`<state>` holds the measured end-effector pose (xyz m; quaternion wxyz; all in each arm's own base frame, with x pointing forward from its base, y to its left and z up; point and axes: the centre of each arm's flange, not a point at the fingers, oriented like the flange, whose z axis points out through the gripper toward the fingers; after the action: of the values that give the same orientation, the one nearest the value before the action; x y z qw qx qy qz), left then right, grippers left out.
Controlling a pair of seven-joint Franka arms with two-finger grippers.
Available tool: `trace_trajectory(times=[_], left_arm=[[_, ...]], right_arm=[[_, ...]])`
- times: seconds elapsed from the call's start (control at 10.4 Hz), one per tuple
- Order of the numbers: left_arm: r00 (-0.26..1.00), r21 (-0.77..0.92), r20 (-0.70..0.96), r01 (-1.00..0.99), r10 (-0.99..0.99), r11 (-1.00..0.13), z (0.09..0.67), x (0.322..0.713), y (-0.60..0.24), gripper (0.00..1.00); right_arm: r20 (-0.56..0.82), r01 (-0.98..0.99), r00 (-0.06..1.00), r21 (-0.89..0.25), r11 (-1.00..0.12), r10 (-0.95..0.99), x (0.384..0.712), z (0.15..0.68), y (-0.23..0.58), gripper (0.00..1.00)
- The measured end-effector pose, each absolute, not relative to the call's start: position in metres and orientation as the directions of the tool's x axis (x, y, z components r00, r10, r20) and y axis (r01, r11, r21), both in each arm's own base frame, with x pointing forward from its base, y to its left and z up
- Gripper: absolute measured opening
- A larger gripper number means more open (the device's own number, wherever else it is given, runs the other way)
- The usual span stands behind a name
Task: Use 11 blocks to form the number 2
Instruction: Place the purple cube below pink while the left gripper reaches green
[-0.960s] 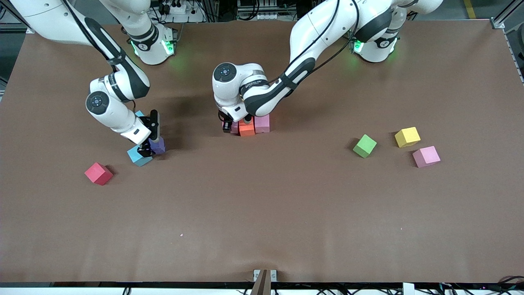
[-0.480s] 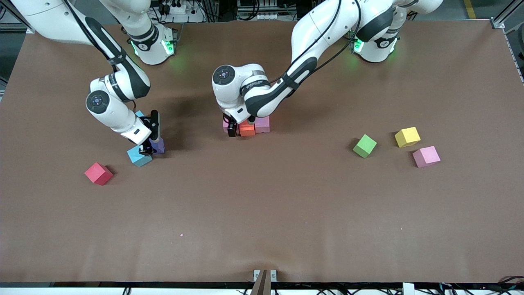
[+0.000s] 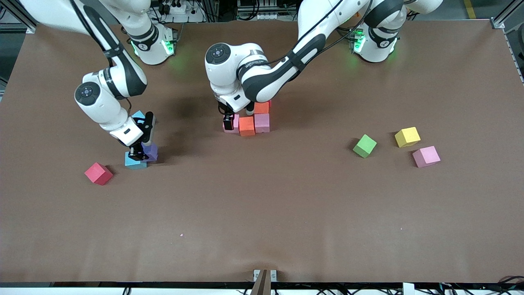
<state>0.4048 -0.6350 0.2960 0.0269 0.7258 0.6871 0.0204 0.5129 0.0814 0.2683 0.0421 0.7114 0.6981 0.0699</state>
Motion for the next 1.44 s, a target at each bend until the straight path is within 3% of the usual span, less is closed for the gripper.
trace_trajectory(times=[0.29,0.58,0.86,1.25,1.44], left_arm=[[-0.01,0.048,0.053,0.999,0.999,0.008,0.311,0.473,-0.575,1.0],[-0.058,0.015,0.096,0.998,0.994,0.057,0.313,0.55,-0.492,1.0],[-0.06,-0.049,0.089,0.997,0.994,0.064,0.32,0.584,-0.413,1.0],[-0.155,-0.082,0.002,0.985,0.988,0.155,0.346,0.613,-0.257,1.0],[-0.205,-0.101,-0.014,0.974,0.979,0.202,0.337,0.609,-0.182,1.0]], right_arm=[[0.106,0.941,0.275,0.175,-0.29,0.956,0.517,0.295,0.134,0.6],[0.169,0.791,0.582,0.109,-0.602,0.795,0.504,0.304,0.198,0.6],[0.175,0.549,0.821,0.022,-0.836,0.544,0.49,0.301,0.236,0.6],[0.045,0.247,0.968,-0.034,-0.968,0.246,0.51,0.313,0.304,0.6],[0.023,0.13,0.991,-0.015,-0.991,0.13,0.515,0.289,0.349,0.6]])
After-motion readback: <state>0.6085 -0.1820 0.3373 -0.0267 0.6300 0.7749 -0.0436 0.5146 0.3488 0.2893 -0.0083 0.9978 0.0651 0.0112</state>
